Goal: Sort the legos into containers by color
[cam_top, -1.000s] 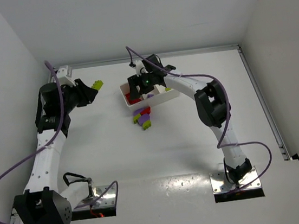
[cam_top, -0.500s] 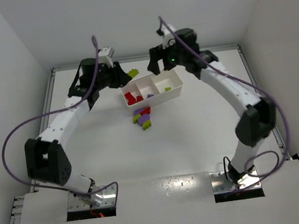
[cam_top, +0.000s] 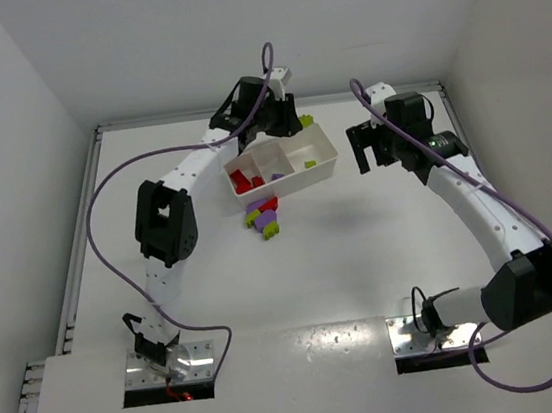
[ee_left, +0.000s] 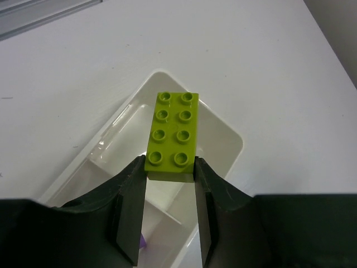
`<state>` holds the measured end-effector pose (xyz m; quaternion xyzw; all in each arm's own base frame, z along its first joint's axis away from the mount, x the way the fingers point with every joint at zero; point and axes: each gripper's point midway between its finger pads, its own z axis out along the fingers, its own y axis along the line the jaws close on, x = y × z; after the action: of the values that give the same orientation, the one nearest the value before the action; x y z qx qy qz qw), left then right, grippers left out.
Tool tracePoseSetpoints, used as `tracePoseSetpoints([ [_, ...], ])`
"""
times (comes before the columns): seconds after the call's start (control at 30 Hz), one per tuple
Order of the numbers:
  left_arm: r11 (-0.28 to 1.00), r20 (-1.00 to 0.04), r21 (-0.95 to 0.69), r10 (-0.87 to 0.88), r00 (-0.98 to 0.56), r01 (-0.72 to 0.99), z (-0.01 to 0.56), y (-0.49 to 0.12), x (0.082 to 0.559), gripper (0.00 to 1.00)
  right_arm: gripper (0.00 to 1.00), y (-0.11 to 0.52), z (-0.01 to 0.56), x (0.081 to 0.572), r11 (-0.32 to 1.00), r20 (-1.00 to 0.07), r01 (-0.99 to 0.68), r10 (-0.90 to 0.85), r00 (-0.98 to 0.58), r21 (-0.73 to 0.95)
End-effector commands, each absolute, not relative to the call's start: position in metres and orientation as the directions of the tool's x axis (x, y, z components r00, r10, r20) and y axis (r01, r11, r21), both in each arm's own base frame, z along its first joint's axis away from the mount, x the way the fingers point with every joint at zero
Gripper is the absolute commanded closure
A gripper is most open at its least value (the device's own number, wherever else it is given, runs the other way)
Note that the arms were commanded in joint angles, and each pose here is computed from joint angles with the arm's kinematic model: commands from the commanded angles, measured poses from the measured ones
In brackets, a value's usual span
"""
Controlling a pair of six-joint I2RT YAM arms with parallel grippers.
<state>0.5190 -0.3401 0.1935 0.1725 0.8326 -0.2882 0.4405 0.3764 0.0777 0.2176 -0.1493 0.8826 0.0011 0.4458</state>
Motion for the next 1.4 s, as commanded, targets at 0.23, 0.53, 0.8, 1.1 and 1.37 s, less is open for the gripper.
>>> tracePoseSetpoints([
  [0.23,0.727,-0.870,-0.229,0.147,-0.471,0.648,0.202,-0.356,0.523,0.93,0.01,0.027,0.193,0.364,0.965,-0.686,-0.151,-0.258,-0.680,-0.213],
  [0.53,0.675,-0.872,-0.174,0.233,-0.431,0.717,0.191,-0.357,0.515,0.93,0.01,0.016,0.177,0.376,0.962,-0.584,-0.141,-0.256,-0.770,-0.235],
  [0.8,0.618,-0.896,-0.032,0.331,-0.297,0.786,0.197,-0.368,0.513,0.91,0.01,0.014,0.158,0.387,0.961,-0.501,-0.164,-0.258,-0.826,-0.223],
  [1.1,0.600,-0.882,0.056,0.405,-0.242,0.798,0.176,-0.371,0.523,0.51,0.01,0.024,0.159,0.417,0.968,-0.517,-0.165,-0.240,-0.821,-0.186],
  [1.37,0.630,-0.902,0.000,0.336,-0.272,0.777,0.179,-0.379,0.531,0.00,0.01,0.047,0.174,0.428,0.962,-0.562,-0.236,-0.271,-0.782,-0.135],
])
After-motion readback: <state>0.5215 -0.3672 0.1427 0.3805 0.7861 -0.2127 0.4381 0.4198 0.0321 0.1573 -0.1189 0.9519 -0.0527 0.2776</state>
